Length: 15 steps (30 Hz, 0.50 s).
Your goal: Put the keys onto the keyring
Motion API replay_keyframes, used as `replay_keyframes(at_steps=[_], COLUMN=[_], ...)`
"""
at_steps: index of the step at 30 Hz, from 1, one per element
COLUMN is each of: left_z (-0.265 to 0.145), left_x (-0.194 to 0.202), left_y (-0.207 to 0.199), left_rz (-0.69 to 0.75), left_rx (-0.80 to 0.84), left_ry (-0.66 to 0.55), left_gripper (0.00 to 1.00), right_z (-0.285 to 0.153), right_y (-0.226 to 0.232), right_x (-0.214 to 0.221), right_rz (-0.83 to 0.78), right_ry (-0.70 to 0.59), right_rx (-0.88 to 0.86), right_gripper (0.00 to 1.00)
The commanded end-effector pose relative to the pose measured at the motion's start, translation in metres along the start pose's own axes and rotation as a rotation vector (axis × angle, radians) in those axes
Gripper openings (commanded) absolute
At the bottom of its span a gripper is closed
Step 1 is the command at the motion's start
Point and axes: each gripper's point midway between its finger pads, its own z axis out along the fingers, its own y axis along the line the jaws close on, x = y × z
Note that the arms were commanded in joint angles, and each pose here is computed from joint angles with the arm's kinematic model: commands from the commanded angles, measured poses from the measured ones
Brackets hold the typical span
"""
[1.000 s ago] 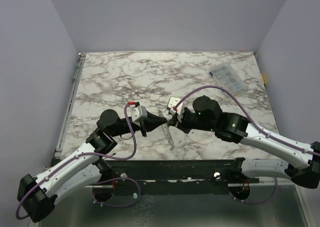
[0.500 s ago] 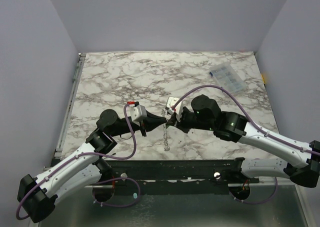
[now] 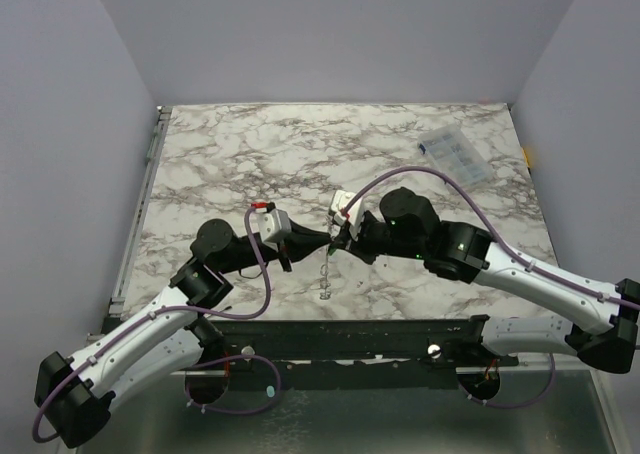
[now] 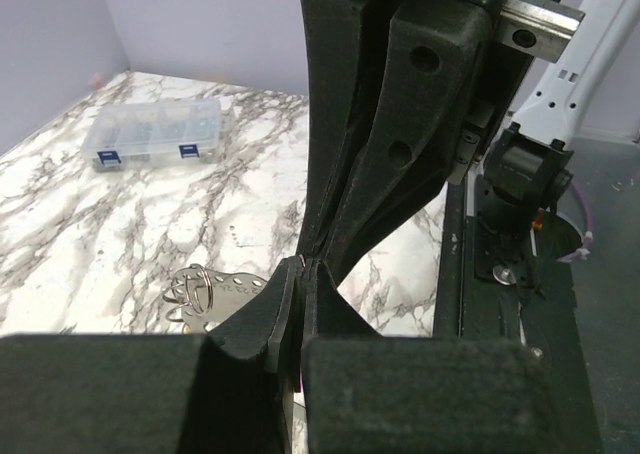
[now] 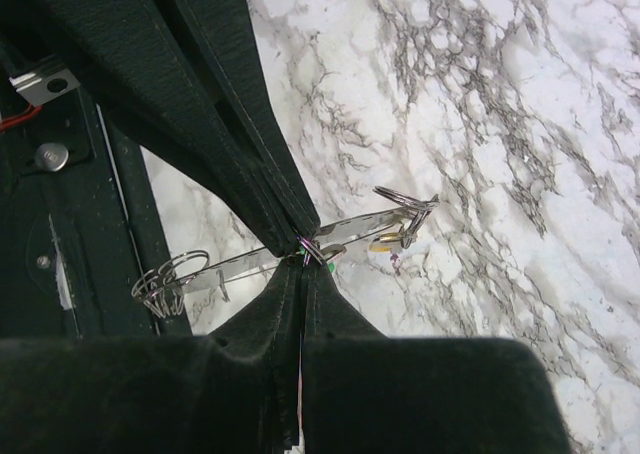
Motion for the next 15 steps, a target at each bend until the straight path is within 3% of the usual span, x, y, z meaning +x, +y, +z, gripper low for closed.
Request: replay_keyframes(at_steps=[1, 6, 15], left_z=[-0.002, -0.008, -0.016], left_x=[-0.027, -0.03, -0.034], left_y=[0.013, 0.029, 0.041], left_rz=[0.048, 0.047, 0.054], left_rx=[-0.079, -0.172, -0.243], left_ry=[-0.097, -0.12, -0.14], left_gripper=[0.0, 0.0, 0.0], right_z=[0.014, 0.024, 0.041], right_y=[0.002, -0.01, -0.007], right_x=[-0.029, -0.041, -0.055], right_rz=[0.044, 0.076, 0.052], right_ry=[-0.097, -0.14, -0.163], right_rx=[0.022, 0.102, 0.101], right_gripper=[0.01, 0.01, 0.01])
